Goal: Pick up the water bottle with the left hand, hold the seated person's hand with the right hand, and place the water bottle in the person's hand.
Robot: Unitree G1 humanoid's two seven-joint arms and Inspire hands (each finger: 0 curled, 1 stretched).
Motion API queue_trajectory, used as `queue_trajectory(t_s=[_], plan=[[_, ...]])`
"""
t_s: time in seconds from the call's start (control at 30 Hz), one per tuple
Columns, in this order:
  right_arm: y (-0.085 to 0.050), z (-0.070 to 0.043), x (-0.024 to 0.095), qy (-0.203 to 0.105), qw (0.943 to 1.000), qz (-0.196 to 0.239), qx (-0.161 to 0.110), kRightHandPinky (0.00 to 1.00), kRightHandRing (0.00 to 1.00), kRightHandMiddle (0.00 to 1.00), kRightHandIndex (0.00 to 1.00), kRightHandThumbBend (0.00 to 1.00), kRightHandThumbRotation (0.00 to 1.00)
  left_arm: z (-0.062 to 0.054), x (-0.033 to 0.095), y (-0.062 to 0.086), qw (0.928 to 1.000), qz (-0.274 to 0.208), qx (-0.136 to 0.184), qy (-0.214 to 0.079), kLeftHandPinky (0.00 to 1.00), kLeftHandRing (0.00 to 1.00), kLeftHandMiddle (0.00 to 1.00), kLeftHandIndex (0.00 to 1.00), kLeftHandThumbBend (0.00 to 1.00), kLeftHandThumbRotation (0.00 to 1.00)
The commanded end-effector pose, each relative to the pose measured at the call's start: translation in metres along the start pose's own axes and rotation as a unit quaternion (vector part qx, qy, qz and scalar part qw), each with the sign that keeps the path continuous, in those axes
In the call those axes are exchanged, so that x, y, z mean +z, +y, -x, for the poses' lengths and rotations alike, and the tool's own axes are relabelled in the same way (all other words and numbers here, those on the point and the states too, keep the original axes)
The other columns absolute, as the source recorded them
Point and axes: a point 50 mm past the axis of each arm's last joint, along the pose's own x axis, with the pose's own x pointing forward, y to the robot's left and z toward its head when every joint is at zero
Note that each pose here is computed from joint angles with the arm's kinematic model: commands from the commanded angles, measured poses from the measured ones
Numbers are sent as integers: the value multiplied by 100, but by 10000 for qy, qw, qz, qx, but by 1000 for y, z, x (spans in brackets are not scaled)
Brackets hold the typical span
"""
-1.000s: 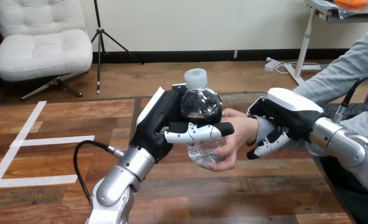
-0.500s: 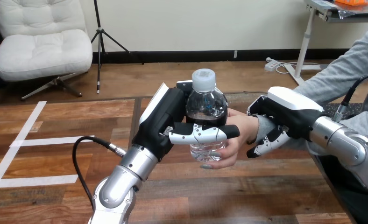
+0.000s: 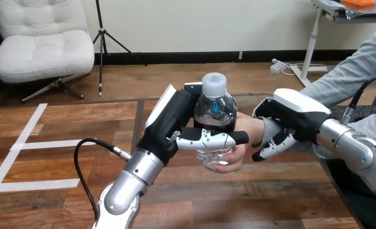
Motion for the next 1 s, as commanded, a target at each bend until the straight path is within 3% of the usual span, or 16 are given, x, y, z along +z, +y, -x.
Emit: queue_trajectory(t_s=[0.0,0.97], plan=[[-19,-4,10,-235,9988,-52,-432,21,26,32,34,79,0,-10,11,-3,9991,-138,-101,-382,29,35,40,41,68,0],[-18,-5,10,-206,9989,-76,-404,22,26,33,34,79,0,-10,8,-6,9993,-123,-205,-284,30,35,40,41,67,0]])
